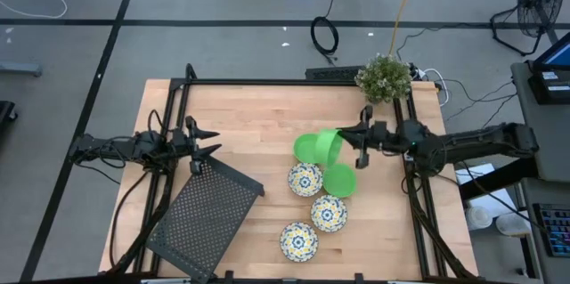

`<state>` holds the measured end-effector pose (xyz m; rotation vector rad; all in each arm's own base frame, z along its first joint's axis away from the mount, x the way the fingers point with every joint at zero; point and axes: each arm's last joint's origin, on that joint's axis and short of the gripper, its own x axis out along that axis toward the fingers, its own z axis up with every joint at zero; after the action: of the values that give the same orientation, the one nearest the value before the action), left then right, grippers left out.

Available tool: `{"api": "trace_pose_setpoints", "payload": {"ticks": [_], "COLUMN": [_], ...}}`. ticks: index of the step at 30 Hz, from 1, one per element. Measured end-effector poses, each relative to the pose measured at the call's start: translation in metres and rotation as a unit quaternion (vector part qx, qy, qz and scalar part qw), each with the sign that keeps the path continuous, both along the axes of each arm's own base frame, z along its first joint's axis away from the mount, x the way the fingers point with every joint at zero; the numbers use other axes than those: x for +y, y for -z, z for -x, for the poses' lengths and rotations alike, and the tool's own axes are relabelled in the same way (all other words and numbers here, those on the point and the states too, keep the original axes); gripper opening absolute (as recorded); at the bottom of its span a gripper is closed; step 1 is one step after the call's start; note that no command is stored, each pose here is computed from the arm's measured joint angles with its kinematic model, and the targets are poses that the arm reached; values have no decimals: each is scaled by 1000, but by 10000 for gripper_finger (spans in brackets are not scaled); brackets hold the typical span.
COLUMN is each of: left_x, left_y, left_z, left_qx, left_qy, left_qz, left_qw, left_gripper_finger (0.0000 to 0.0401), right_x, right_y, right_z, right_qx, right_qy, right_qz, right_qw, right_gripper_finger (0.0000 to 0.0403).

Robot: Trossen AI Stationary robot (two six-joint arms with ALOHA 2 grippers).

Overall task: Pick & Place Mini bowls
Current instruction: Put the top right green bowl on the shelf

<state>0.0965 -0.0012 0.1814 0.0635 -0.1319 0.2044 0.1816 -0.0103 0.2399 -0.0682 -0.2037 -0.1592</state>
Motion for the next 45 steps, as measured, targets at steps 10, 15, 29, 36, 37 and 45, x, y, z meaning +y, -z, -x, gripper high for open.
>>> {"api": "trace_pose_setpoints", "payload": {"ticks": [10, 15, 29, 36, 37, 45], "left_x": [-1, -1, -2, -17, -20, -43], "left_y": [-16, -17, -31, -68, -75, -123], "left_z": [4, 4, -7, -57, -69, -176], "left_qx": [-102, -109, -154, -71, -49, 124], "left_qy": [35, 42, 46, 7, -13, -213], "left_qz": [85, 111, 129, 22, 4, -132], "left_qw": [991, 987, 979, 997, 999, 960], "left_gripper_finger": [177, 177, 177, 177, 177, 177], "right_x": [11, 5, 1, 13, 13, 11], "right_y": [-16, -19, -19, -19, -20, -23], "right_z": [-44, -67, -98, -108, -108, -106], "right_qx": [70, 116, 32, 34, 30, 32], "right_qy": [206, 339, 350, 315, 316, 336], "right_qz": [141, 203, 329, 389, 390, 413], "right_qw": [966, 911, 877, 865, 864, 846], "right_gripper_finger": [0, 0, 0, 0, 0, 0]}}
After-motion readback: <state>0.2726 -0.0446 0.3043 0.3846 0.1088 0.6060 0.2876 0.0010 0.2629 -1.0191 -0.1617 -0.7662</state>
